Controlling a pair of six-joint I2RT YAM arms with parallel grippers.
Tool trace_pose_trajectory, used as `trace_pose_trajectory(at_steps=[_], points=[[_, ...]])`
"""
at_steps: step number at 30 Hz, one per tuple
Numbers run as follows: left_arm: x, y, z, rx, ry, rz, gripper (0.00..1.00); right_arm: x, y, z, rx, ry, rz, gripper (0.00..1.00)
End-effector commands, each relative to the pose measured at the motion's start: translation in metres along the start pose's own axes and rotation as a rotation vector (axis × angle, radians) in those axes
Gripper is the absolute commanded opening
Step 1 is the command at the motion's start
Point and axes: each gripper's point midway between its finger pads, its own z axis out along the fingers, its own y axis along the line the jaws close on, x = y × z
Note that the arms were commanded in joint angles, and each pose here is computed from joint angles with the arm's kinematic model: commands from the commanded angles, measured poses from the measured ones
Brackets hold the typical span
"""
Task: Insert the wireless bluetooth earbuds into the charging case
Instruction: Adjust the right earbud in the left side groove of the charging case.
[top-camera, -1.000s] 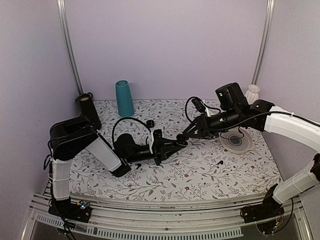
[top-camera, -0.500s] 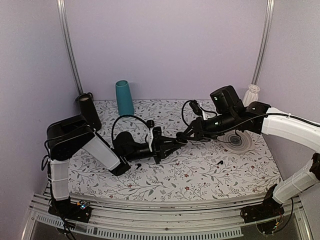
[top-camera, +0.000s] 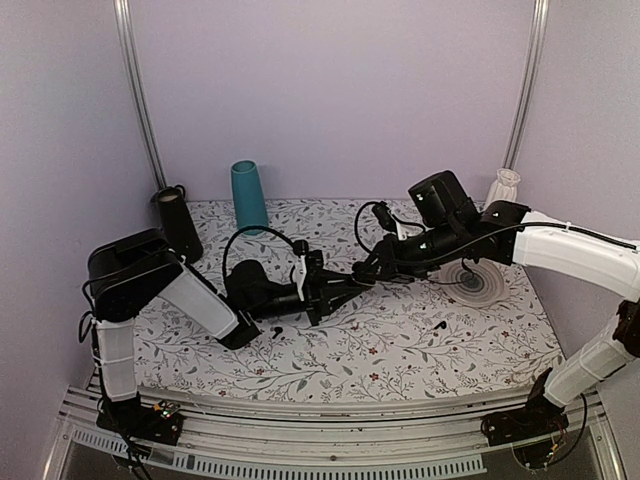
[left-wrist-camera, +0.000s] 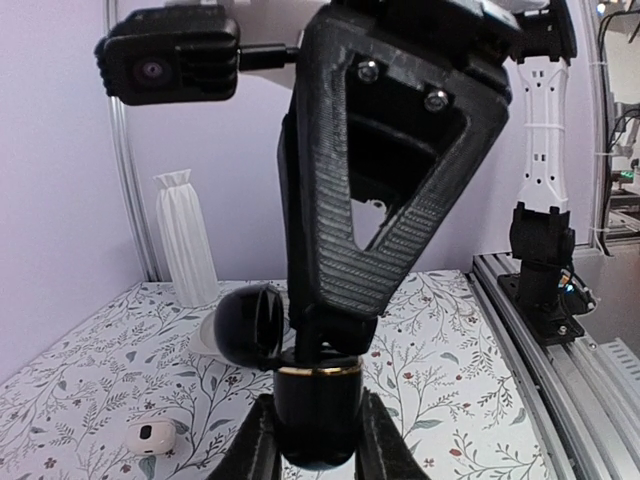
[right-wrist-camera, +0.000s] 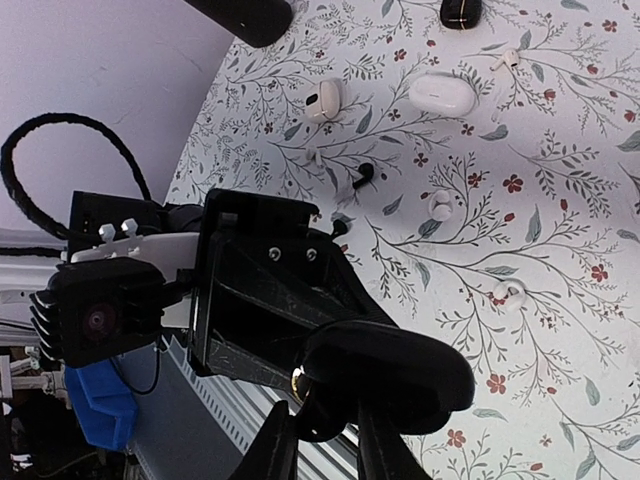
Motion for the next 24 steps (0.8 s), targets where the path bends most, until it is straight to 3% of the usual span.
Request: trace_pose_trajectory(at_steps=[1,9,19,24], points=[[-0.016,0.004,-0.001,-0.004,-0.03,0.024,0.0,-0.006,0.003,-0.001,0.025,-0.012,-0.006,0.2],[-0.021,0.002,0.001,0.021,-0.034,0.014,0.0,-0.005,0.002,-0.002,0.057,-0.023,-0.048,0.12],[-0.02,-0.007,0.005,0.097,-0.015,-0.064,0.0,-0.002,0.009,-0.003,0.093,-0.038,-0.164,0.09],[-0.045,-0.009,0.0,0.124,-0.076,-0.088,0.0,-0.001,0.014,-0.005,0.092,-0.051,-0.21,0.09]])
